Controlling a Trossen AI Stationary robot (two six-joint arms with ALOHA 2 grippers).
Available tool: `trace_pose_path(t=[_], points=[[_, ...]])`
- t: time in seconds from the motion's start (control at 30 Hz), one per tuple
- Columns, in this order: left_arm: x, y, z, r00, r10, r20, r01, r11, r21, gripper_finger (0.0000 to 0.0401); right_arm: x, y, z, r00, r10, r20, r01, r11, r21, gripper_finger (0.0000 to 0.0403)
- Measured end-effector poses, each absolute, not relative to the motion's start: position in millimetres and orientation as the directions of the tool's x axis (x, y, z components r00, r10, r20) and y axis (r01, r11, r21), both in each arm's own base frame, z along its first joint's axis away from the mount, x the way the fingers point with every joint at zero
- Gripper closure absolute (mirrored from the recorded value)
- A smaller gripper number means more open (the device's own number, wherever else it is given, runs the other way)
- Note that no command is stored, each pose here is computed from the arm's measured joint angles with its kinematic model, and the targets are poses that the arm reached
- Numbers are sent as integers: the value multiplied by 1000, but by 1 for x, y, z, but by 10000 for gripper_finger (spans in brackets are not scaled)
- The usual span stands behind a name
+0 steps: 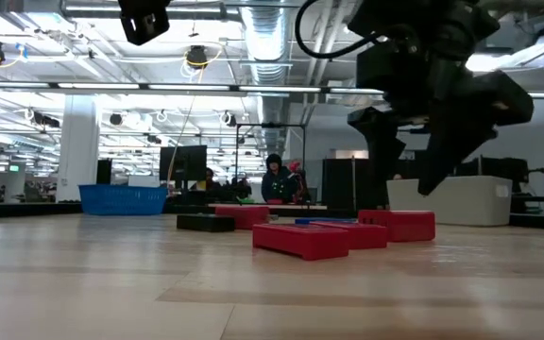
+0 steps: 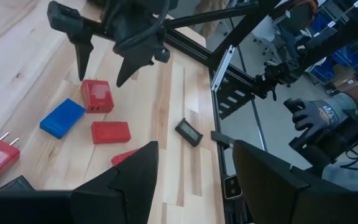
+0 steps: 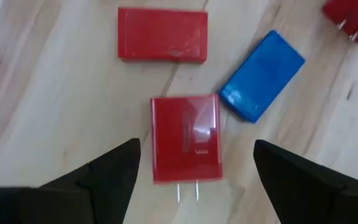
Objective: Pick & Place Office items
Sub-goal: Put the right red charger into the gray bin
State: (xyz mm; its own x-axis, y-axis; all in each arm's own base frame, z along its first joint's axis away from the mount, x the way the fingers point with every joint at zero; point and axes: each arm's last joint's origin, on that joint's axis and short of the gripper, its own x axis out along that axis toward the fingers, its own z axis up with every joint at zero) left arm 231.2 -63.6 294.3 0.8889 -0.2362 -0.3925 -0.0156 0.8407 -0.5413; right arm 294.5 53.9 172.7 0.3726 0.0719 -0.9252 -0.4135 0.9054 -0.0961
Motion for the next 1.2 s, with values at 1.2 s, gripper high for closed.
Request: trace_pose_path(t=[1.2], points=[[231, -63, 295, 895, -222, -387, -21, 846, -532, 197, 308, 56, 133, 308, 29, -951, -361, 928, -88, 180]])
